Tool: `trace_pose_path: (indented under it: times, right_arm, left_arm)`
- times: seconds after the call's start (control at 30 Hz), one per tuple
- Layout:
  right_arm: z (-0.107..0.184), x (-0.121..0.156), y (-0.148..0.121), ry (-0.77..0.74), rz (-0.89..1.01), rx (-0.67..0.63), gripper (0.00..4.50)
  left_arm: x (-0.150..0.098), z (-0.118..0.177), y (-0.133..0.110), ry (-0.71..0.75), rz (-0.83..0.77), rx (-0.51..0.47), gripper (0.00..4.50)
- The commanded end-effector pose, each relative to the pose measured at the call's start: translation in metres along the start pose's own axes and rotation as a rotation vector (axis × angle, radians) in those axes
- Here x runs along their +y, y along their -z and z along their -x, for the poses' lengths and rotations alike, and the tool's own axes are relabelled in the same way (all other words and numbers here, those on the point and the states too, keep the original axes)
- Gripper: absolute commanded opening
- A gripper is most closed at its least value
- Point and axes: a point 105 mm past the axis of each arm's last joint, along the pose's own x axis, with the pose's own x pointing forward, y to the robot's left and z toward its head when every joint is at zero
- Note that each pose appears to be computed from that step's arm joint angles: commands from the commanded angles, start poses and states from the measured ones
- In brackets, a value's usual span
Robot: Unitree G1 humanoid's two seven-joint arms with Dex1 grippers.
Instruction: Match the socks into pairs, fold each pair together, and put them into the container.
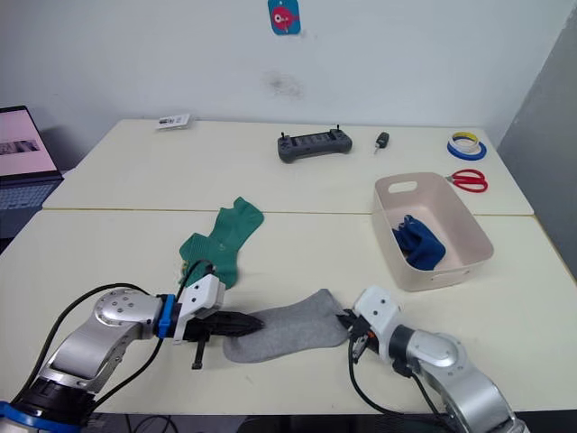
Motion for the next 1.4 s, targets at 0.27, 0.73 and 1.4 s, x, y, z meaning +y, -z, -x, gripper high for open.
trace_pose_path:
  times: [0.27, 0.73, 1.4]
  right_arm:
    - [0.011, -0.004, -0.023, -0.045, 0.053, -0.045, 0.0]
    - [-0.019, 0.054, -0.07, -0.393, -0.202, -0.067, 0.0]
    - [-0.045, 0.066, -0.06, -0.503, -0.202, 0.022, 0.0]
  left_arm:
    - [0.004, -0.018, 0.005, 0.011, -0.049, 0.058, 0.03]
    - [-0.002, -0.015, 0.017, 0.023, -0.028, 0.106, 0.03]
    - [-0.008, -0.002, 0.022, -0.024, 0.034, 0.147, 0.03]
